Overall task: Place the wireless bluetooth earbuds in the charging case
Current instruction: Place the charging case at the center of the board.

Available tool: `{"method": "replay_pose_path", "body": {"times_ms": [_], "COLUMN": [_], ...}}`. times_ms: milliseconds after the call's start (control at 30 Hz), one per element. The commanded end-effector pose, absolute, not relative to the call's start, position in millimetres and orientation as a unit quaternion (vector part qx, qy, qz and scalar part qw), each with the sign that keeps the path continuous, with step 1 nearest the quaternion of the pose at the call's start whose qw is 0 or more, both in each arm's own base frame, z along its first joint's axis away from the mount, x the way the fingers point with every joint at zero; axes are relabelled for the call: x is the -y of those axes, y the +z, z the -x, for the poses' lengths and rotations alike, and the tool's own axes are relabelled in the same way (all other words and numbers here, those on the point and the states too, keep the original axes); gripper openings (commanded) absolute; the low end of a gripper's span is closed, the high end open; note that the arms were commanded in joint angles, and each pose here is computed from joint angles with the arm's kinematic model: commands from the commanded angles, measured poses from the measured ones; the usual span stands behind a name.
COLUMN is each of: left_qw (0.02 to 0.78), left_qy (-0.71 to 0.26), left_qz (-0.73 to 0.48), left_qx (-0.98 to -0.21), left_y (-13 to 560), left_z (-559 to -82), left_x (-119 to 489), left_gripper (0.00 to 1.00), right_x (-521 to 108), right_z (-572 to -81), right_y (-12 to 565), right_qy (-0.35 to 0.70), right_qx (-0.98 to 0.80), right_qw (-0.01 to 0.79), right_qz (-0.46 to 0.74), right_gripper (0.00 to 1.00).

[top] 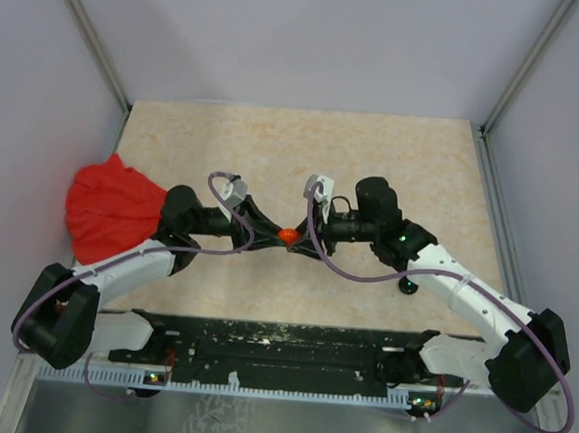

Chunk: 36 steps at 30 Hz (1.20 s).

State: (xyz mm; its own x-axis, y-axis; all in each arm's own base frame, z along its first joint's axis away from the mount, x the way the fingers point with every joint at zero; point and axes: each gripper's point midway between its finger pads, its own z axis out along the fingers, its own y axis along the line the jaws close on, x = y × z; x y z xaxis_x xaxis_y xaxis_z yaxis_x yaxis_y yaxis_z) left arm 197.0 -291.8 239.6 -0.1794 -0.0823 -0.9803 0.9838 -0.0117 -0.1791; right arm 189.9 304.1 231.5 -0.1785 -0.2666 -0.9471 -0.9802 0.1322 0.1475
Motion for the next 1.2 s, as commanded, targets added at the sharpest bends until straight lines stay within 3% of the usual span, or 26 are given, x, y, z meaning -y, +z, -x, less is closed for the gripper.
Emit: {"method": "replay_pose_path", "body": {"times_ms": [0, 100, 200, 267, 500, 567, 600, 1033, 1167], "left_qw": [0.475, 0.475, 0.477, 0.478, 0.487, 0.504, 0.510, 0.611, 0.620], "left_qy": [-0.571, -0.569, -0.562, -0.555, -0.518, -0.492, -0.476, -0.208, -0.128], "left_qz": [-0.451, -0.451, -0.447, -0.446, -0.441, -0.434, -0.426, -0.262, -0.226], "left_qx": [-0.495, -0.497, -0.507, -0.514, -0.548, -0.562, -0.576, -0.717, -0.740], "left_y": [255.1, 255.5, 255.6, 255.3, 253.2, 256.1, 254.9, 256.6, 249.7], "left_z": [-194.5, -195.2, -198.4, -201.4, -210.0, -216.9, -222.0, -292.1, -306.1], "left_x": [292.7, 292.5, 292.3, 292.2, 286.3, 281.4, 278.2, 190.8, 161.4], "left_gripper": [0.01, 0.01, 0.01, 0.07, 0.38, 0.69, 0.78, 1.00, 1.00], "right_x": [-313.6, -312.8, -312.0, -311.7, -308.3, -305.5, -303.6, -214.6, -171.7], "right_z": [-192.9, -191.5, -190.5, -189.4, -190.1, -200.4, -205.5, -277.8, -284.5], "right_y": [258.1, 260.3, 263.2, 266.7, 274.0, 271.4, 268.7, 181.8, 143.6], "right_qy": [0.442, 0.444, 0.445, 0.447, 0.445, 0.430, 0.423, 0.327, 0.278], "right_qx": [-0.595, -0.594, -0.594, -0.592, -0.597, -0.622, -0.635, -0.841, -0.876], "right_qw": [0.444, 0.445, 0.446, 0.449, 0.460, 0.467, 0.469, 0.419, 0.393], "right_qz": [0.503, 0.502, 0.500, 0.499, 0.484, 0.459, 0.445, 0.102, -0.012], "right_gripper": [0.37, 0.27, 0.09, 0.00, 0.00, 0.00, 0.00, 0.00, 0.00]}}
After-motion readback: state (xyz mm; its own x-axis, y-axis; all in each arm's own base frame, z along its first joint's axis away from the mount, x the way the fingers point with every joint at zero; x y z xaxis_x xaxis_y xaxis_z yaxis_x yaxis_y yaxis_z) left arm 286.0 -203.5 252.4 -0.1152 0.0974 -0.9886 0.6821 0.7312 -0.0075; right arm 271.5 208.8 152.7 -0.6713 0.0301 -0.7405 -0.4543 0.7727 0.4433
